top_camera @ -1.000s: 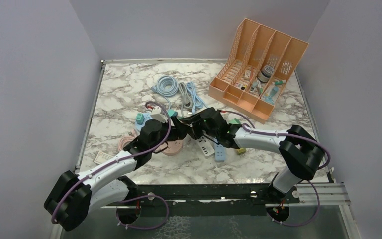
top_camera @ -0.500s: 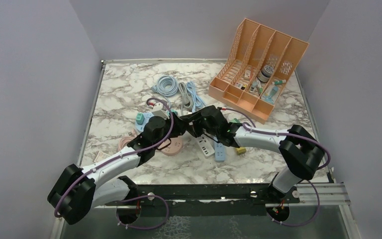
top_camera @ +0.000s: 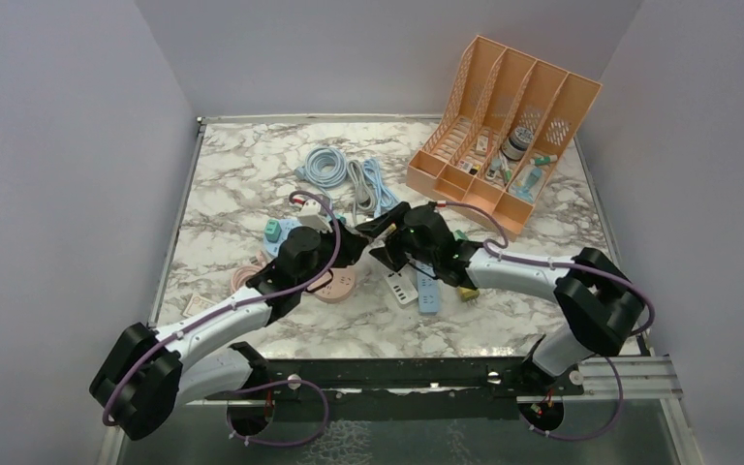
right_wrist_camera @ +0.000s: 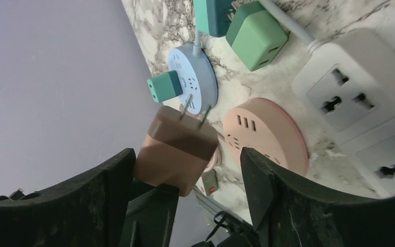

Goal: Insert the plug

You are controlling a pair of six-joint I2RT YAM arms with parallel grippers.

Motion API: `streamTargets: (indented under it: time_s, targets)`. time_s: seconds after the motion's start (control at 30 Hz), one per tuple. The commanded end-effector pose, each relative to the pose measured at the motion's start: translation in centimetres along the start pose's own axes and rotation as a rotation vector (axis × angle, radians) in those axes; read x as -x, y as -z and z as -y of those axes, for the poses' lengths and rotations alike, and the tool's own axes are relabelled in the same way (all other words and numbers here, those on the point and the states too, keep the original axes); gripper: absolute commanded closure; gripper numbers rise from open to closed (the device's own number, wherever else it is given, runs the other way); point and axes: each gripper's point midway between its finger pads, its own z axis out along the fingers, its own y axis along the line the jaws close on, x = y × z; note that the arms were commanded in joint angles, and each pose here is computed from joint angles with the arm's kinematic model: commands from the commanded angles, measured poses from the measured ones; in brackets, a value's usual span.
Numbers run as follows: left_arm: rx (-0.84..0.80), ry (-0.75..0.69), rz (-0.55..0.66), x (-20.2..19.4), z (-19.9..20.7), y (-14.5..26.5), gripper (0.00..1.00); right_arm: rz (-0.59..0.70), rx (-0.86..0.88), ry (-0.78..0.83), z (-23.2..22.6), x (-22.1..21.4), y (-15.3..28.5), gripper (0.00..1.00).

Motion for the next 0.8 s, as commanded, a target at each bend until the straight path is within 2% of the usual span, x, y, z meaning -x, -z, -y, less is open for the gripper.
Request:
streamTargets:
  time_s: [0.0, 0.2, 0.33, 0.53, 0.6, 0.77]
  targets:
    - [-0.102, -0.055, 0.025, 1.6, 2.4, 1.1, 0.88, 0.019, 0.073, 0.109, -0.8, 1.8, 2.3, 0.25]
    - [-0.157, -0.076, -0.048, 1.0, 3.7, 2.0, 0.90, 0.010, 0.071, 0.096, -0.4, 2.7, 4.4, 0.24]
    - [-0.230, -0.058, -0.068, 0.6, 5.0, 2.4, 0.90, -0.038, 0.049, -0.022, 0.0, 2.0, 4.8, 0.25]
    - [-0.247, -0.048, -0.059, 0.3, 5.0, 2.3, 0.90, -0.091, 0.016, -0.191, 0.0, 1.1, 4.2, 0.25]
    - [-0.246, -0.050, -0.051, 0.2, 4.8, 2.2, 0.90, -0.102, 0.013, -0.228, -0.1, 1.0, 4.0, 0.28]
    - [-0.240, -0.049, -0.046, 0.1, 4.5, 2.0, 0.90, -0.106, 0.014, -0.271, -0.4, 1.0, 3.6, 0.44]
